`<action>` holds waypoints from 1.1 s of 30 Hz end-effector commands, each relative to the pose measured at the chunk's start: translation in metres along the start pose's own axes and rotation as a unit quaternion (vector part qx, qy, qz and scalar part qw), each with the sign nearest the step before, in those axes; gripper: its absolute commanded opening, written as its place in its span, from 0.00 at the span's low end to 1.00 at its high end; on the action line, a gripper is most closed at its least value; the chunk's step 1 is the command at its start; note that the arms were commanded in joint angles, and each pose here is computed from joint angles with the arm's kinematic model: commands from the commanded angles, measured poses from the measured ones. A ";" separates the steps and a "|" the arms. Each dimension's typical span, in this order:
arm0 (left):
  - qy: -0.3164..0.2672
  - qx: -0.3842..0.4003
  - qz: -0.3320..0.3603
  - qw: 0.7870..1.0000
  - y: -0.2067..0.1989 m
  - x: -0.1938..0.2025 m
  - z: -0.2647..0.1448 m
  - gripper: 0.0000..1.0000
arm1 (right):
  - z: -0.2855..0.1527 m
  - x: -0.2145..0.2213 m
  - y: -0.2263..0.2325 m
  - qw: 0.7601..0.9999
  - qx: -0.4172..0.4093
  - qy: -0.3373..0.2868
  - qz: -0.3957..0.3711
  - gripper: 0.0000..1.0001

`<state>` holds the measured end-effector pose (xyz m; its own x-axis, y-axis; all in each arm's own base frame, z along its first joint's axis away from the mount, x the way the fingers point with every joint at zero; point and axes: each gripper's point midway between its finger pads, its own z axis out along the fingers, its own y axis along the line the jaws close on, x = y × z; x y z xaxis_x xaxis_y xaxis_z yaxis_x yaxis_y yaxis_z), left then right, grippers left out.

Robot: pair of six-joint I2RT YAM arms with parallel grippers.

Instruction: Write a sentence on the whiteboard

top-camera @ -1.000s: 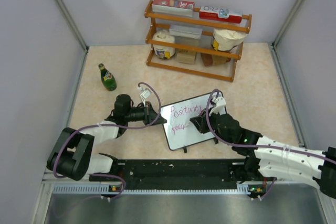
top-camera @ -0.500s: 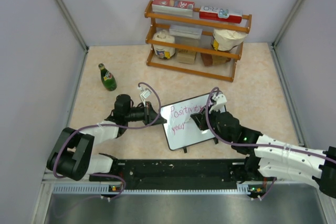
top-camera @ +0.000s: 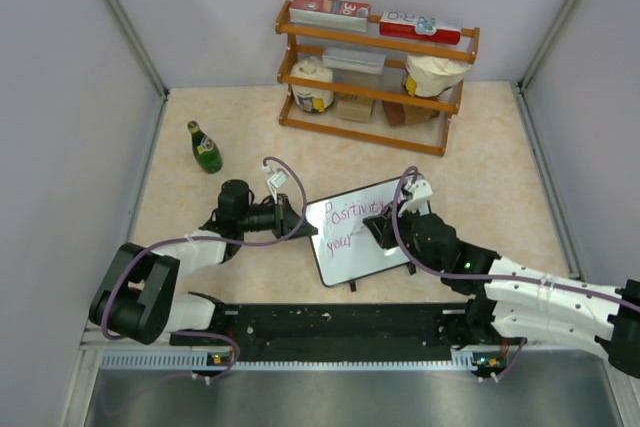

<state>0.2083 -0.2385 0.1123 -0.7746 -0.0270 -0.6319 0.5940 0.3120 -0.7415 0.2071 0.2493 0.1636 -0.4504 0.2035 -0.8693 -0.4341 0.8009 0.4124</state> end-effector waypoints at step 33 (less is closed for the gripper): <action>-0.007 -0.040 0.032 0.999 0.019 0.001 0.000 0.00 | -0.035 -0.032 0.006 0.999 -0.036 -0.029 0.015 0.00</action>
<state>0.2082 -0.2385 0.1124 -0.7742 -0.0267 -0.6323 0.5948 0.3108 -0.7414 0.1911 0.2282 0.1872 -0.4274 0.2456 -0.8701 -0.4630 0.7672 0.4440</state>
